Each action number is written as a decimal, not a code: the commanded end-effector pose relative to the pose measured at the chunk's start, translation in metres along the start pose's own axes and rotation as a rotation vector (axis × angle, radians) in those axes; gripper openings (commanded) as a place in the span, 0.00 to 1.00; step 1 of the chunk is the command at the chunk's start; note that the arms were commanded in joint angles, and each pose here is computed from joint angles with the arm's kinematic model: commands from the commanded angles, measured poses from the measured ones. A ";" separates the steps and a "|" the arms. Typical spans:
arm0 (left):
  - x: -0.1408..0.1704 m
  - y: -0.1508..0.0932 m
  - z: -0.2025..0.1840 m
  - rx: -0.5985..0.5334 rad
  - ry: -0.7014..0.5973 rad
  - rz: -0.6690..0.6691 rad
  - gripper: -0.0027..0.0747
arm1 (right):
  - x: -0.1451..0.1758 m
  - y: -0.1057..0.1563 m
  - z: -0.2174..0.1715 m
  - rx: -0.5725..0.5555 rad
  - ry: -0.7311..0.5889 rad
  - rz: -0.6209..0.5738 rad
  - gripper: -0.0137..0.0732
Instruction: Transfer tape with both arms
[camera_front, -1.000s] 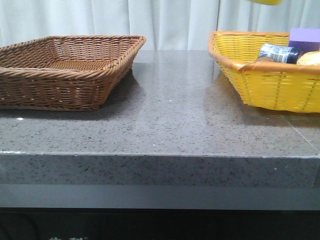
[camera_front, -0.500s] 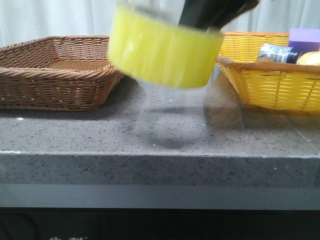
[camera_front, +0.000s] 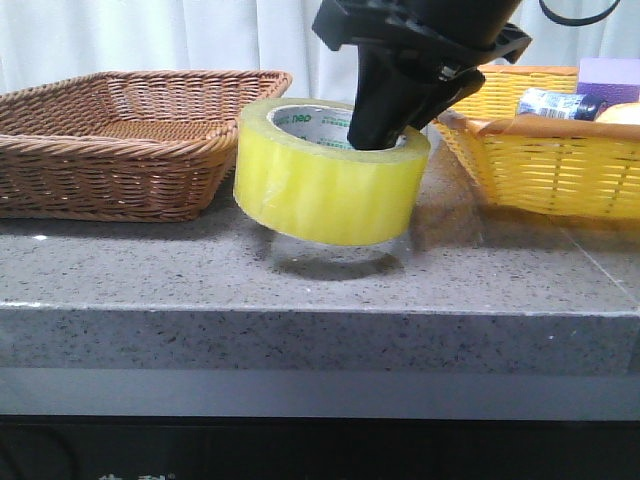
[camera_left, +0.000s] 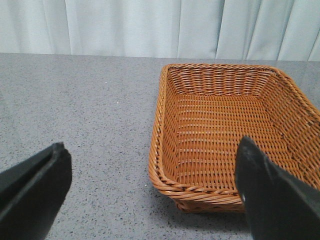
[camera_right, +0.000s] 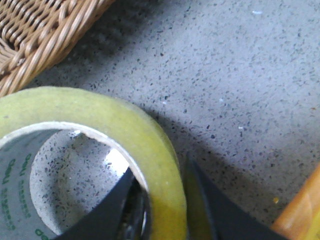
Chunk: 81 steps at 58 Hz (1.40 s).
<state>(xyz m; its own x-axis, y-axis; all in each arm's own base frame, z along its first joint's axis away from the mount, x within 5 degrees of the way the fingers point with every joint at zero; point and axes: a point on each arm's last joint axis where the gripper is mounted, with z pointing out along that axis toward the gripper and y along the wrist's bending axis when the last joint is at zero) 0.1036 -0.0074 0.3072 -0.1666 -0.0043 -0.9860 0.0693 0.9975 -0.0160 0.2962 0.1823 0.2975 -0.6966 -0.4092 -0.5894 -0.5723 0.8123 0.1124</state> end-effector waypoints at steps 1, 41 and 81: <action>-0.018 0.000 -0.002 0.000 -0.105 -0.015 0.88 | -0.018 0.003 -0.025 0.006 -0.139 -0.014 0.38; -0.018 0.000 -0.002 0.000 -0.105 -0.015 0.88 | -0.025 0.003 -0.034 0.020 -0.165 -0.036 0.56; -0.018 0.000 -0.002 0.000 -0.105 -0.015 0.88 | -0.030 -0.008 -0.133 0.079 -0.458 0.047 0.08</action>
<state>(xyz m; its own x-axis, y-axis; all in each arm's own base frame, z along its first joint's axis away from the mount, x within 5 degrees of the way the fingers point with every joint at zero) 0.1036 -0.0074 0.3072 -0.1666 -0.0043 -0.9860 0.0693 0.9975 -0.0160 0.2764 0.1526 0.3858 -0.5560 -0.2701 -0.7861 -0.5384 0.8375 0.0931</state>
